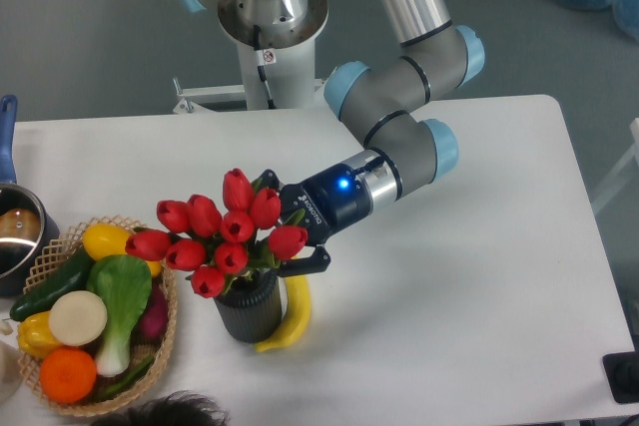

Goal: Insert the flowers into the vase
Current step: 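Push the tulip bunch further down into the vase with the gripper, then open the gripper to release the tulips and pull it back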

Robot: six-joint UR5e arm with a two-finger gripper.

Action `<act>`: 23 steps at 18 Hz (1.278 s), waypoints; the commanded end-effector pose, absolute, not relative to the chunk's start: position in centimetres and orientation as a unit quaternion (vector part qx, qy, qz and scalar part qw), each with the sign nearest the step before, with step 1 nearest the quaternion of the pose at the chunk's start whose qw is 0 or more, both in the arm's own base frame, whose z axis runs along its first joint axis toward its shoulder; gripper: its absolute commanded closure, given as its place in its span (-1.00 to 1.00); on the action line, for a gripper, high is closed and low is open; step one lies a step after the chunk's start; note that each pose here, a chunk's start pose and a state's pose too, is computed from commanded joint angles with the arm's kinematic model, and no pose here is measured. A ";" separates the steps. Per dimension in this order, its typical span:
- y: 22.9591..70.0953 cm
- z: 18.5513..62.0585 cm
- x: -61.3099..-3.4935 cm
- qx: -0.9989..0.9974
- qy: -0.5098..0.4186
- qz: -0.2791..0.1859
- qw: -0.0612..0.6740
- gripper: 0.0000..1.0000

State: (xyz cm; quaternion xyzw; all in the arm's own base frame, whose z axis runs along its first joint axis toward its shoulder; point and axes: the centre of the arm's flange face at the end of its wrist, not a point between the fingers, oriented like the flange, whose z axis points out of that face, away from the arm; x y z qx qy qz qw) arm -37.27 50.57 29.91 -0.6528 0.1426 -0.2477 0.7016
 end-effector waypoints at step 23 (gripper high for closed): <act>49.9 26.7 -37.2 -0.660 0.135 -0.245 0.697 -0.31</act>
